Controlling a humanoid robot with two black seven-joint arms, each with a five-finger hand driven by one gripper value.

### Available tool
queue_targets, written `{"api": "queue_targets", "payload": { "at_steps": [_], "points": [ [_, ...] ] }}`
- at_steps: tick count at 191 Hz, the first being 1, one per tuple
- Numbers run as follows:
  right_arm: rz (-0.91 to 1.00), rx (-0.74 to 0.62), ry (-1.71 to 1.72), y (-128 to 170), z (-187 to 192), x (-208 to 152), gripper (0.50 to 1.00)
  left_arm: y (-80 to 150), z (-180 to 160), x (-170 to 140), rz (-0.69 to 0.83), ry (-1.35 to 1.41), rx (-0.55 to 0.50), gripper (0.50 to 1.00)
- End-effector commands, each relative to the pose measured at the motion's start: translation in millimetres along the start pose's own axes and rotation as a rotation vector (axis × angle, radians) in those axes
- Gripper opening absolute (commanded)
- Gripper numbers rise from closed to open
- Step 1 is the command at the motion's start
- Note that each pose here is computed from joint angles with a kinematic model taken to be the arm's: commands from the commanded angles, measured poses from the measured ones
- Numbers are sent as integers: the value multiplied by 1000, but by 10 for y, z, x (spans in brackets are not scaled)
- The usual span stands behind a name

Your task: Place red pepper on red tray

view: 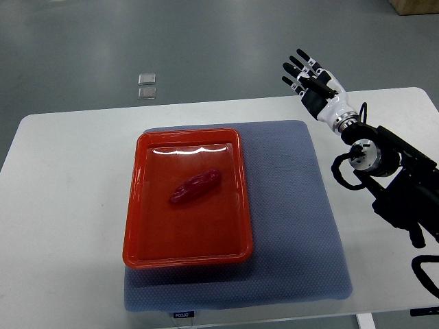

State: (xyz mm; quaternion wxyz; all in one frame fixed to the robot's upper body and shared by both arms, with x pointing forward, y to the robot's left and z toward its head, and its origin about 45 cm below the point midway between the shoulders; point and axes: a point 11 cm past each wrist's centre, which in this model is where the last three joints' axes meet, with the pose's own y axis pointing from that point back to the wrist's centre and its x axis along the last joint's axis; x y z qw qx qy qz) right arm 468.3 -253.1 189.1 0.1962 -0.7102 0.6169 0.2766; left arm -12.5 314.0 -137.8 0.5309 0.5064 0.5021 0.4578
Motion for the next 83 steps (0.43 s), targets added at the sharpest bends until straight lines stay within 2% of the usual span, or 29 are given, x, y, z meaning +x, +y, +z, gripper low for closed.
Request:
{"api": "queue_targets", "payload": {
  "at_steps": [1,34,83],
  "points": [
    [34,46,-92,86,21,212,917,0,0,0,0,0,0,1000],
    [-56,76,-142,154,78,185,917,0,0,2,1,0,0,1000],
    [-63,73,-145,153,93,170,917,0,-1,0,0,0,1,1000]
  ]
}}
